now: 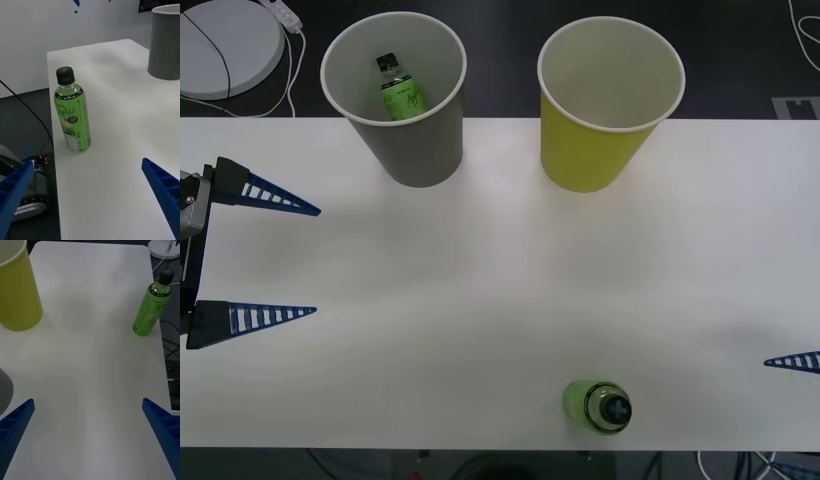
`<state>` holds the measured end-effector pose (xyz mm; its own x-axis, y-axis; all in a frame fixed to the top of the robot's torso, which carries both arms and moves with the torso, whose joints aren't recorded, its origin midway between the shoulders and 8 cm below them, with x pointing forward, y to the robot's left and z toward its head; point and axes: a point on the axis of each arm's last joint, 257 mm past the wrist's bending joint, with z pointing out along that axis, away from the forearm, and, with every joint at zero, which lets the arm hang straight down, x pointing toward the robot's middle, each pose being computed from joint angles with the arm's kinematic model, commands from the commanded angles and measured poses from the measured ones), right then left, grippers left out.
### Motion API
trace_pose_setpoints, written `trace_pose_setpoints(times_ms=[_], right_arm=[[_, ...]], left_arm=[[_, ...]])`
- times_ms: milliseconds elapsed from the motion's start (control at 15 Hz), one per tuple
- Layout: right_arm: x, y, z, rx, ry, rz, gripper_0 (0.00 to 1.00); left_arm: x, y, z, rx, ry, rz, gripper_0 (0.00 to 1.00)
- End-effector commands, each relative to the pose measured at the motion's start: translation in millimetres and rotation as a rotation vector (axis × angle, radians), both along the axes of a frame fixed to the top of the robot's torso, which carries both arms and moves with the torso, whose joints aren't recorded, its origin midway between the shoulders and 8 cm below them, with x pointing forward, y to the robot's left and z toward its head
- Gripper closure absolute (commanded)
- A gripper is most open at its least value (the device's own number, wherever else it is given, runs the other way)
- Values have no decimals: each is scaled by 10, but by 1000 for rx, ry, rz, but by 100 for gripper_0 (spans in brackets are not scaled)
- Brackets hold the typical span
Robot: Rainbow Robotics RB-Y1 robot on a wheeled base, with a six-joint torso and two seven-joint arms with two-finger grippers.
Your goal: Put the can into the green bin and the plastic bottle into the gray bin
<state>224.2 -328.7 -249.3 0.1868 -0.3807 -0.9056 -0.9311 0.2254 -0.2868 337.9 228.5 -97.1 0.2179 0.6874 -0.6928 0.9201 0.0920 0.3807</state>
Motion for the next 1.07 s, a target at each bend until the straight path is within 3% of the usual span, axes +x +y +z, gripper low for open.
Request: trace_pose_setpoints(times_ms=[67, 533, 1067], right_arm=[[55, 110, -106, 16, 2, -6, 0], [160, 495, -273, 67, 6, 14, 0], [205, 781, -320, 70, -55, 97, 0]], left_arm=[[0, 0, 0, 0, 0, 0, 0], [0, 0, 0, 0, 0, 0, 0], [0, 0, 0, 0, 0, 0, 0]])
